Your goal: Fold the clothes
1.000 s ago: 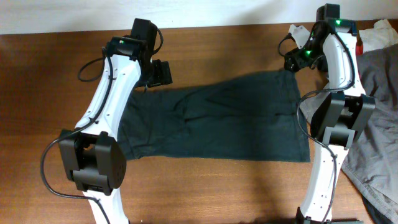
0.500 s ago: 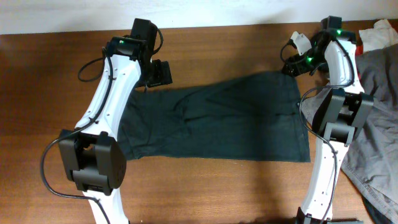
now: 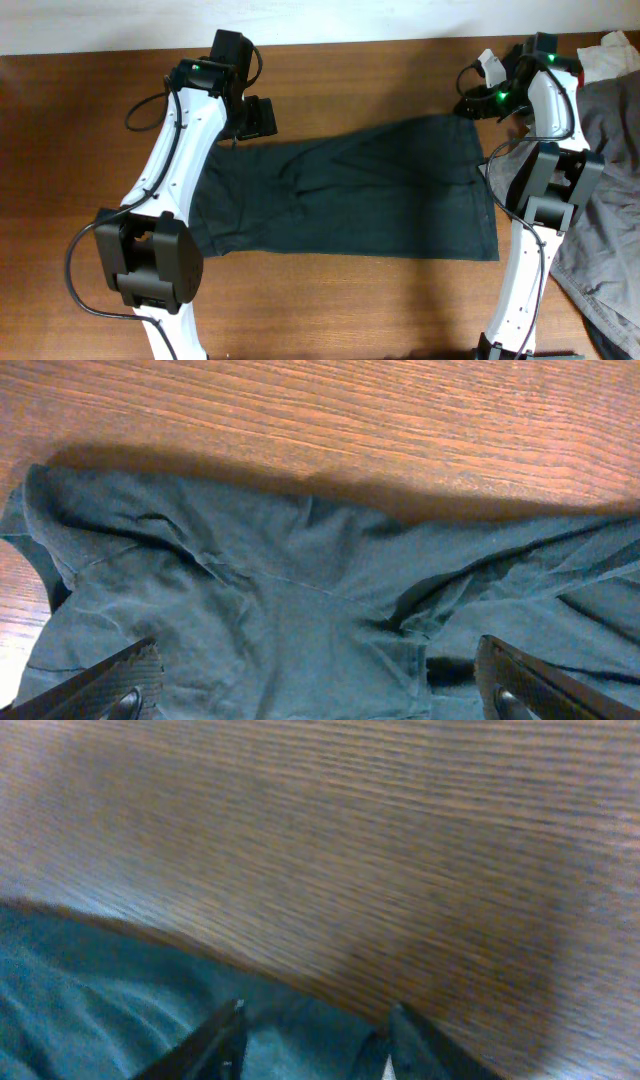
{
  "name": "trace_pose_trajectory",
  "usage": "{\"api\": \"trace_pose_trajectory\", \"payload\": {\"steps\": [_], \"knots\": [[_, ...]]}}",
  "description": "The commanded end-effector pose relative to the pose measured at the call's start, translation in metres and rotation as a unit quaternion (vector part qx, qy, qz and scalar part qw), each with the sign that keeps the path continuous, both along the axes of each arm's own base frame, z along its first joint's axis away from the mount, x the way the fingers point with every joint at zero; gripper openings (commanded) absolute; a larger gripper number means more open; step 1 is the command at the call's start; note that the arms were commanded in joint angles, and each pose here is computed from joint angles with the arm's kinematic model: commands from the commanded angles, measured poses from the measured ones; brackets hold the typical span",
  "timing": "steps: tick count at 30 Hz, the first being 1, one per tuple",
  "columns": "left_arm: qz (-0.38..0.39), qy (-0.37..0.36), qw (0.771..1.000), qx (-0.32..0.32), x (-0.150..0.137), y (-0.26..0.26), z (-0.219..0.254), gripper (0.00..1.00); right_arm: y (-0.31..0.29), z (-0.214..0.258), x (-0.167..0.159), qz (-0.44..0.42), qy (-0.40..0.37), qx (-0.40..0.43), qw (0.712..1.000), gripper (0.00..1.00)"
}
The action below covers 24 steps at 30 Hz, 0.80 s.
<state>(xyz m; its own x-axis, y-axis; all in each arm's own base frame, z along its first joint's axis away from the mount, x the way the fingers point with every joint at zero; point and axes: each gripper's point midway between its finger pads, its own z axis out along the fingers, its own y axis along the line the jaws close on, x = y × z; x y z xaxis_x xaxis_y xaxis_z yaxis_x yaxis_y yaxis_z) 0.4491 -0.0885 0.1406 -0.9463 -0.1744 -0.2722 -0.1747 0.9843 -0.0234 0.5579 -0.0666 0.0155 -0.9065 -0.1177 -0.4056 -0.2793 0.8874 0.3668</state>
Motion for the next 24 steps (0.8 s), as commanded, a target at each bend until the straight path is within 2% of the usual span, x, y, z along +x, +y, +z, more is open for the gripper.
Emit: {"api": "trace_pose_trajectory", "payload": {"steps": [1, 6, 8, 11, 19, 21, 24], "knots": [[0.001, -0.008, 1.000, -0.002, 0.0012, -0.0001, 0.0067, 0.99, 0.0087, -0.0017, 0.0008, -0.030, 0.019, 0.042, 0.999, 0.48], [0.001, -0.008, 1.000, -0.002, 0.0012, 0.0001, 0.0067, 0.99, 0.0083, -0.0023, 0.0002, -0.031, 0.021, 0.041, 0.998, 0.45], [0.001, -0.008, 1.000, -0.002, 0.0013, 0.0001, 0.0067, 0.99, 0.0083, -0.0023, 0.0002, -0.031, 0.021, 0.041, 0.998, 0.41], [0.001, -0.008, 1.000, -0.002, 0.0012, 0.0001, 0.0067, 0.99, 0.0081, -0.0024, 0.0000, -0.031, 0.021, 0.040, 0.998, 0.24], [0.001, -0.008, 1.000, -0.002, 0.0013, 0.0001, 0.0067, 0.99, 0.0073, -0.0020, 0.0021, -0.031, 0.017, 0.038, 0.999, 0.18], [0.001, -0.008, 1.000, -0.002, 0.0013, 0.0001, 0.0067, 0.99, 0.0071, -0.0017, 0.0029, -0.031, 0.015, 0.038, 0.999, 0.04], [0.001, -0.008, 1.000, -0.002, 0.0013, 0.0001, 0.0067, 0.99, 0.0071, 0.0002, 0.0022, -0.031, 0.015, 0.038, 0.999, 0.04]]}}
